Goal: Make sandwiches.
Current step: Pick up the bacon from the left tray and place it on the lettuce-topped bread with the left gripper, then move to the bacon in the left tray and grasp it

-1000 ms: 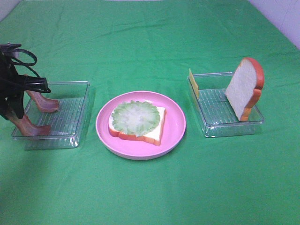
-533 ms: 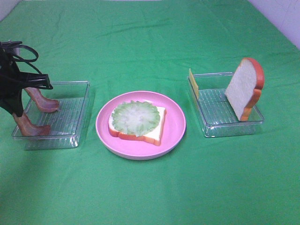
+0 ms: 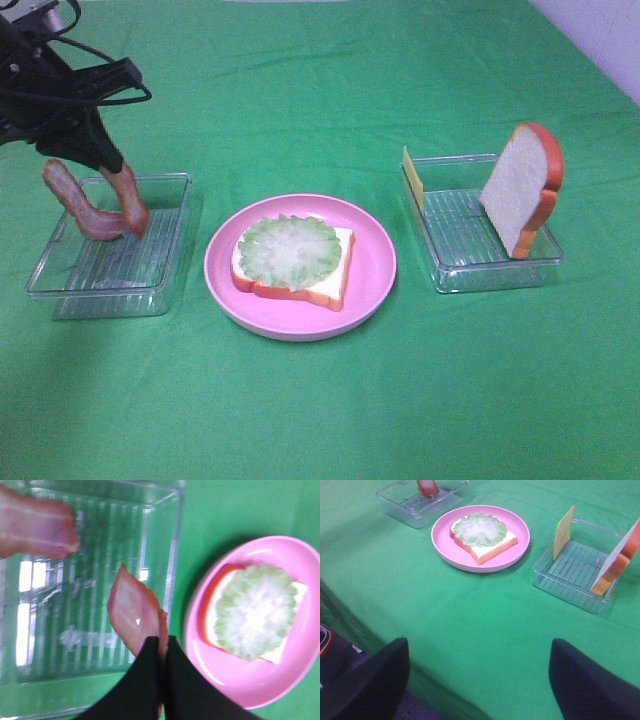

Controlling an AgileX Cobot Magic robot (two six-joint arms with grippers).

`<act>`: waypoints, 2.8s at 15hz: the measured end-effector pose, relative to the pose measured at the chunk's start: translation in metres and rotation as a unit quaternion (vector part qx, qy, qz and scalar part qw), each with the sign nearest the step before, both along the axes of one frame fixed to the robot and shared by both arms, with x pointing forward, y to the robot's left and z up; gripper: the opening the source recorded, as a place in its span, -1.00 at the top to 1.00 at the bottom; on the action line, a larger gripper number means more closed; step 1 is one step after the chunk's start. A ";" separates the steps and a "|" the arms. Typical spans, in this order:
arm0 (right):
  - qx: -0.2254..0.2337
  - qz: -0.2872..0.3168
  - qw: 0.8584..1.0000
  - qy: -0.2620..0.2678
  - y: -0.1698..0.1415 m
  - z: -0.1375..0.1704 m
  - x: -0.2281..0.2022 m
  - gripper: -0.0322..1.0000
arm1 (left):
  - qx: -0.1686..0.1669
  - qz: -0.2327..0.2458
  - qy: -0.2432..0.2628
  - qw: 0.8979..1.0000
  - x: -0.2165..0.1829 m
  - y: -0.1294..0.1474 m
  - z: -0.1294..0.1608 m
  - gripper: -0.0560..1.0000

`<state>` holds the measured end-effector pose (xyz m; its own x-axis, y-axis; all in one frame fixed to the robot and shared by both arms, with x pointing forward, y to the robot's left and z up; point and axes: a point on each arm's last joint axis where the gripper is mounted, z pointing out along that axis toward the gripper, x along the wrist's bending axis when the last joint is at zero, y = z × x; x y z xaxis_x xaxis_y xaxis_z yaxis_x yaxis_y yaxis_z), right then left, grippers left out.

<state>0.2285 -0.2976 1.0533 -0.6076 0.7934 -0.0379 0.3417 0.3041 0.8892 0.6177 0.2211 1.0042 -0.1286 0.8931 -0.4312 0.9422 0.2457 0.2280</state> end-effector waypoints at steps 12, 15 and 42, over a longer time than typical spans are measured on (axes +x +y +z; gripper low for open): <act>0.000 0.000 1.000 0.000 0.000 0.000 0.000 -0.48 | -0.260 -0.134 -0.033 0.956 0.001 -0.125 -0.052 0.89; 0.000 0.000 1.000 0.000 0.000 0.000 0.000 -0.48 | -0.241 -0.153 -0.003 0.958 -0.002 -0.137 -0.085 0.89; 0.000 0.000 1.000 0.000 0.000 0.000 0.000 -0.48 | 0.029 -0.123 -0.052 0.991 0.009 -0.071 0.014 -0.33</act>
